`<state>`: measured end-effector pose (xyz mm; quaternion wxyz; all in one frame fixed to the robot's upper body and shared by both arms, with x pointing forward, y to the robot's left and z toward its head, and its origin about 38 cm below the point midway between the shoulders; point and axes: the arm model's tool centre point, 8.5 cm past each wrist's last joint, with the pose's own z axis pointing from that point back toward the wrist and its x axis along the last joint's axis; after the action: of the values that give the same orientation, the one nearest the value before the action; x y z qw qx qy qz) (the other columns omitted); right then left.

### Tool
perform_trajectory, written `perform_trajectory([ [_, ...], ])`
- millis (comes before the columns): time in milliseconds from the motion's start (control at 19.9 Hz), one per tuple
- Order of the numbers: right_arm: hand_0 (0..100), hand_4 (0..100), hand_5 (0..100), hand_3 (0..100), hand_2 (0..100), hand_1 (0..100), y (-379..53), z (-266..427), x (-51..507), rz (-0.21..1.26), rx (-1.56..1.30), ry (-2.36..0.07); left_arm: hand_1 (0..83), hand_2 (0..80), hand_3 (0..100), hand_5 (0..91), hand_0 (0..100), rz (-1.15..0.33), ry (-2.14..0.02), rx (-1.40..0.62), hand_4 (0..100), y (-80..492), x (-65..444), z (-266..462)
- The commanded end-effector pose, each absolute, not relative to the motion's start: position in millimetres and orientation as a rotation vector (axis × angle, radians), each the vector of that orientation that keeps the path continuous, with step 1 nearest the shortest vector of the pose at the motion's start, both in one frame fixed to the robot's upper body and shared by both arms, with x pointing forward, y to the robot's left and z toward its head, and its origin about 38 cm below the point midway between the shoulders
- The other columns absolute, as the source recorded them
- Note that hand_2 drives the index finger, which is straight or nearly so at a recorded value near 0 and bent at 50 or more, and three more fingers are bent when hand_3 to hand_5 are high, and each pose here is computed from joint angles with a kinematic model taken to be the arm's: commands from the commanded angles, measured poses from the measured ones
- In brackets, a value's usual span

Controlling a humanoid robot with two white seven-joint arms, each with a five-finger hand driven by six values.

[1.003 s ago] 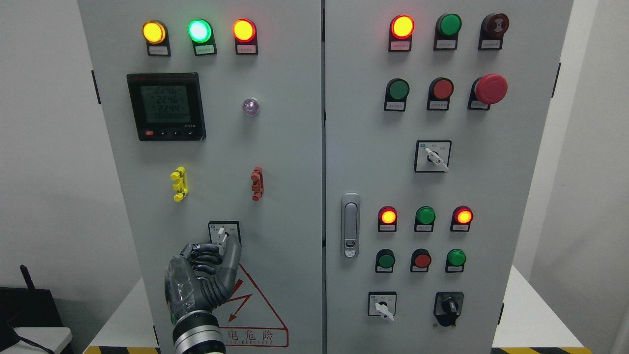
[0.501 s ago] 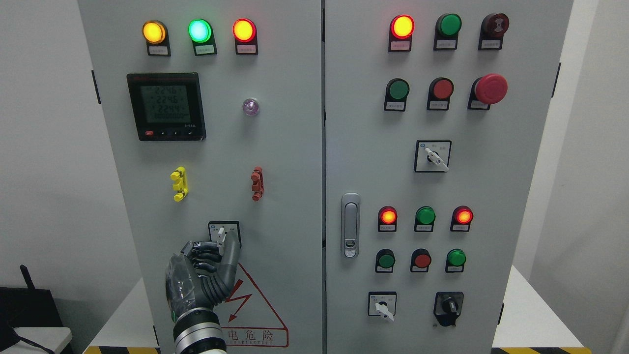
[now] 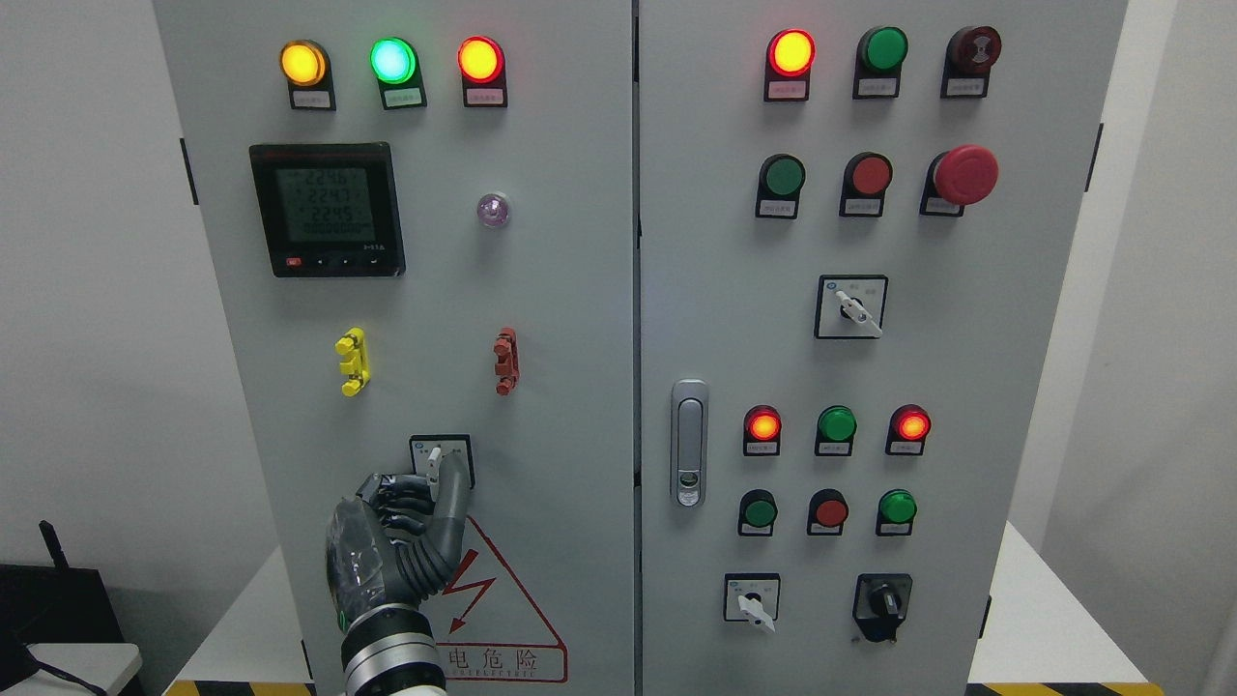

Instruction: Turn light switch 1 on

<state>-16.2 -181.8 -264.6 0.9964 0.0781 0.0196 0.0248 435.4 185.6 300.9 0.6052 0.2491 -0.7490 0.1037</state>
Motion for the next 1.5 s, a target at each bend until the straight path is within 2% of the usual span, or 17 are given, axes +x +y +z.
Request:
perform_trajectory([
  [0,12,0,0,0,0,39,-181.7,-264.6,-16.1,0.033,0.157,0.039,42.2,55.8,73,70.8,26,0.238,-1.734,0.577,77,185.2,435.4,301.0],
  [602,12,0,0,0,0,39,-181.7,-264.6,-16.1,0.033,0.157,0.039,42.9,55.9,73,70.7,28,0.238,-1.73,0.579,77,185.8,435.7,300.5],
  [1454,12,0,0,0,0,39,-181.7,-264.6,-16.1,0.033,0.157,0.039,39.3,56.9,74,70.9,37,0.237,-1.735,0.573,77,184.9,435.7,301.5],
])
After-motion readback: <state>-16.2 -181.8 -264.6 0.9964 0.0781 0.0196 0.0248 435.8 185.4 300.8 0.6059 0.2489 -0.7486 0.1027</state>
